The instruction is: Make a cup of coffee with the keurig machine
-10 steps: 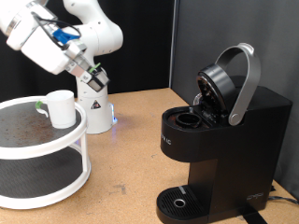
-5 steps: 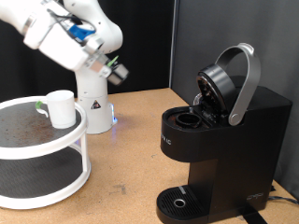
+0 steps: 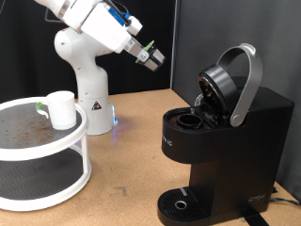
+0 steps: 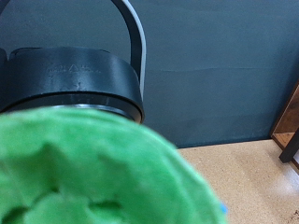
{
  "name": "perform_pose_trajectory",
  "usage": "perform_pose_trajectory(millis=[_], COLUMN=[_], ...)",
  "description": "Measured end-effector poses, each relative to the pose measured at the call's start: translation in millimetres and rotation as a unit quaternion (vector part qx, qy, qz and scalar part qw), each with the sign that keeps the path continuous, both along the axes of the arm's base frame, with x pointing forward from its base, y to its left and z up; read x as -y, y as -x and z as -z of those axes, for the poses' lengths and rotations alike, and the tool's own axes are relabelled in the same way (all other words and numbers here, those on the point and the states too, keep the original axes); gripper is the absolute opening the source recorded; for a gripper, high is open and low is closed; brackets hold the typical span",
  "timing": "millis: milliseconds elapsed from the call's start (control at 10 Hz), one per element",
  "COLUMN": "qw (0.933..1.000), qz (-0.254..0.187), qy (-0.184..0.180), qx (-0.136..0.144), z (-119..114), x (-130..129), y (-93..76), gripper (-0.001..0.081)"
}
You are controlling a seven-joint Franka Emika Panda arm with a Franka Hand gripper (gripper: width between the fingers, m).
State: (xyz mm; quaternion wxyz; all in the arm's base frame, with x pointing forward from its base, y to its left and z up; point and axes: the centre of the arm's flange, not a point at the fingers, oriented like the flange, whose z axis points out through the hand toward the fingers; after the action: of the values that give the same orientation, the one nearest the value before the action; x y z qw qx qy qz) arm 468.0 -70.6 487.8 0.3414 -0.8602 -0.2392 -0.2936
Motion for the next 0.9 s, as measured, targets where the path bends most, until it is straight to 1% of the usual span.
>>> perform_pose_trajectory(millis=[100, 200, 300, 400, 600, 700, 800, 900], qw=[1.0, 0.9997, 0.9991, 0.9989, 0.9993, 0.9992, 0.9985, 0.9982], qz=[-0.002, -0.017, -0.027, -0.027, -0.021, -0.024, -0.037, -0.042], qy=[-0.003, -0.012, -0.019, -0.02, -0.011, -0.008, -0.008, -0.008], qx=[-0.003, -0.013, -0.026, -0.034, -0.029, -0.032, -0.039, -0.043], z=[1, 1, -3, -11, -28, -34, -38, -39], x=[1, -2, -9, -19, -41, -51, -59, -60], y=[0.9, 2.6, 2.0, -1.4, -8.6, -9.9, -8.9, -8.3], gripper=[0.0461, 0.0461, 0.0461, 0.0461, 0.0461, 0.0461, 0.0461, 0.0461])
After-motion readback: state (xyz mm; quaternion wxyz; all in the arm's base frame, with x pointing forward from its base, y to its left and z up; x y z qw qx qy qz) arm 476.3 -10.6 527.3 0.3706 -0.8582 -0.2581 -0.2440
